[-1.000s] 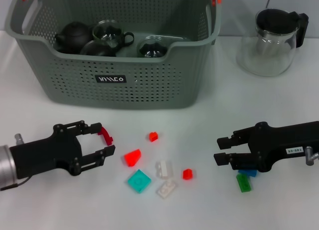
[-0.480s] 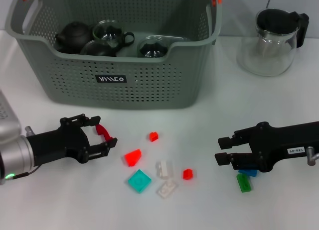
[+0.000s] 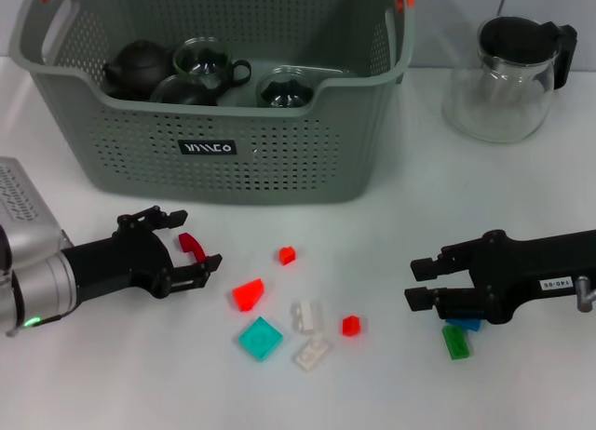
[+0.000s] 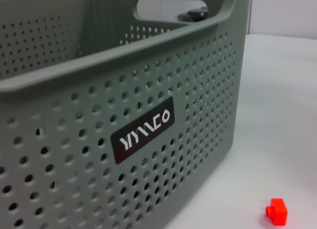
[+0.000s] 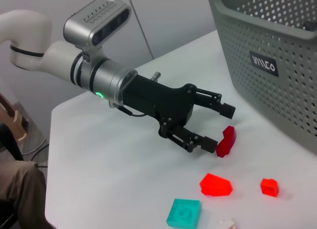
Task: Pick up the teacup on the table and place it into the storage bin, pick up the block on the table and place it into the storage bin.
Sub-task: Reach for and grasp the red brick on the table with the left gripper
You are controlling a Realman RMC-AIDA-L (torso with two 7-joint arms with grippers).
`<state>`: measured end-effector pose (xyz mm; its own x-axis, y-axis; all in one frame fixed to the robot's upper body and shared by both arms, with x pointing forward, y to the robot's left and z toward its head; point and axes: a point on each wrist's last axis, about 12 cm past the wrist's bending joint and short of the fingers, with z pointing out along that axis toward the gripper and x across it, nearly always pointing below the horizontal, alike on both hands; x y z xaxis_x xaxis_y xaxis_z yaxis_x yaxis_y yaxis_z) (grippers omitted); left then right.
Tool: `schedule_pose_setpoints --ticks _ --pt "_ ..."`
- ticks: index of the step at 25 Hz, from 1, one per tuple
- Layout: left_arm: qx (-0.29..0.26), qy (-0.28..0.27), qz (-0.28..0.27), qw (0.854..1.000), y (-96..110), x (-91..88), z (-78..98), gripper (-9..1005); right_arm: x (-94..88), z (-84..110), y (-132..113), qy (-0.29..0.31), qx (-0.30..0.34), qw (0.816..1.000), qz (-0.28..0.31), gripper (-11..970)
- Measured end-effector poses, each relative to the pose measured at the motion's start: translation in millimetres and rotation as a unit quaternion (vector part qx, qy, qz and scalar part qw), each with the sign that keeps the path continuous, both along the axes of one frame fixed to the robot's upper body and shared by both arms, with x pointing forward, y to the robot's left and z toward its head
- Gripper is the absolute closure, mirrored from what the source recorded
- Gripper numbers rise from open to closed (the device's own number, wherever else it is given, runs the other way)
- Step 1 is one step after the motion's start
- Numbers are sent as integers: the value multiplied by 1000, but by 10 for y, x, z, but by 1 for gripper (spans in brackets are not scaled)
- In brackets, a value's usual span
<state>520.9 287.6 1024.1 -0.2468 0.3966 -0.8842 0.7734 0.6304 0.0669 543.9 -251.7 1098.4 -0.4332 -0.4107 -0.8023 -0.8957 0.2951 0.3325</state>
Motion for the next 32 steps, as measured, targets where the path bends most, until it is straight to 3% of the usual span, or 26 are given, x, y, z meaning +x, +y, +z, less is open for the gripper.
schedule_pose_setpoints --ticks 32 --pt "15 17 13 1000 -40 15 -113 171 -4 -19 -19 4 -1 1000 -4 496"
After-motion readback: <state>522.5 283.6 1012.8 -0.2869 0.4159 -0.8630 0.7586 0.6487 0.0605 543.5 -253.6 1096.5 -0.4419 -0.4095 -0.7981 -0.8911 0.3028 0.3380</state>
